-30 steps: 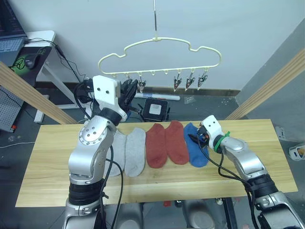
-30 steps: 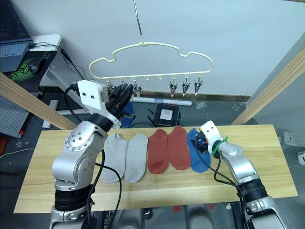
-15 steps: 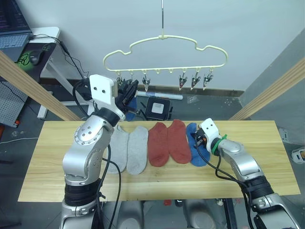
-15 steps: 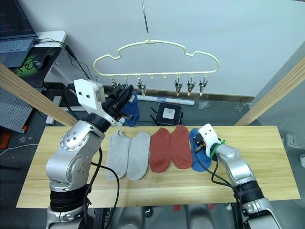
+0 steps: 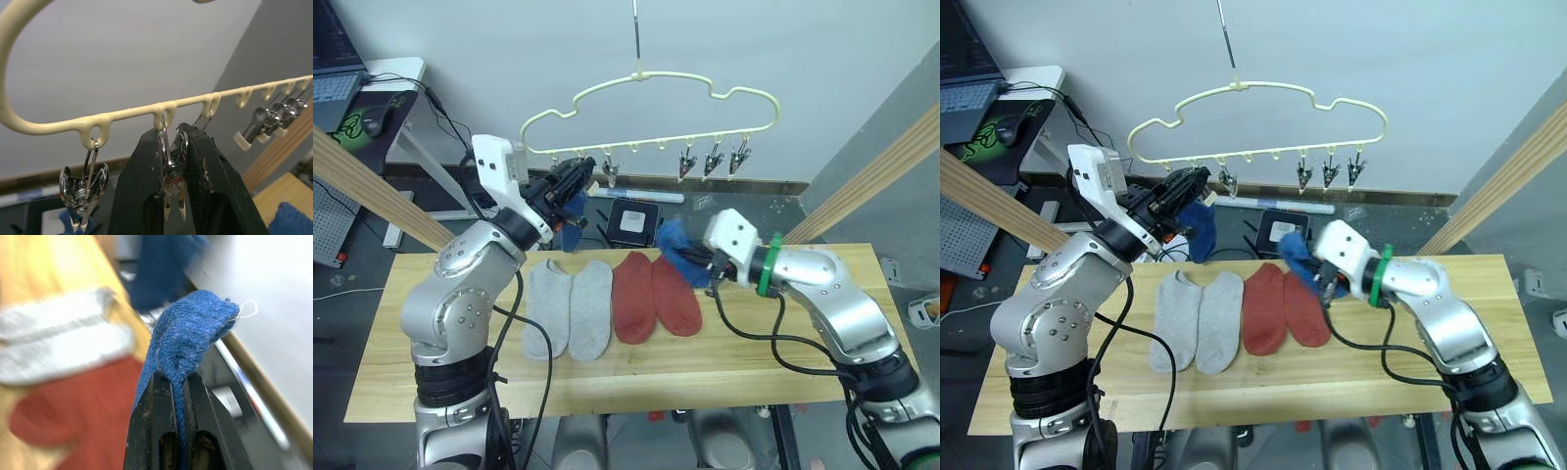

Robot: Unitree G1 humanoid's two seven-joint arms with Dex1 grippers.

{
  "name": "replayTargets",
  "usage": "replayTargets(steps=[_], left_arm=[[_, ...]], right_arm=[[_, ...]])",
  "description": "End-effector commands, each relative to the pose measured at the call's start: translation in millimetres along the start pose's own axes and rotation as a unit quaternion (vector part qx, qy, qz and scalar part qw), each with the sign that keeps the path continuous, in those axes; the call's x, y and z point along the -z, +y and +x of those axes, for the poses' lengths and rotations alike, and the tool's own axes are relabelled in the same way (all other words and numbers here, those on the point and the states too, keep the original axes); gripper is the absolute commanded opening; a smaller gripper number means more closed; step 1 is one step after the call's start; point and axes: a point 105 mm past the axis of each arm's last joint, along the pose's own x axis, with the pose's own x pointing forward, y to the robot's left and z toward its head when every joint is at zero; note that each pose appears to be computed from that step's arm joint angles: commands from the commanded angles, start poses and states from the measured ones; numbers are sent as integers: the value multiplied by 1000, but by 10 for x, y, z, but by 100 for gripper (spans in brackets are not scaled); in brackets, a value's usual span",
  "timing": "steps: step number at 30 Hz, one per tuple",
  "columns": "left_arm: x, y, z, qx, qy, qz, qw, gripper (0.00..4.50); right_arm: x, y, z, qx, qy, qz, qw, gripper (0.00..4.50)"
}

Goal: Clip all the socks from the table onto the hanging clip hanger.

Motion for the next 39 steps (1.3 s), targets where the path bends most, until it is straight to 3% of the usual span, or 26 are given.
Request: replayTargets(steps=[1, 13, 39], left_arm=[[-163, -28, -29, 20, -20, -24, 999, 30], [-208, -21, -113, 51, -3, -111, 992, 30], [-129, -92, -204, 64, 12, -59, 996, 30]], right_arm=[[-211, 95, 140, -34, -31, -20, 999, 0], [-513, 76, 575, -47, -85, -39, 995, 0], [-630, -70, 796, -22, -117, -111, 987, 0]])
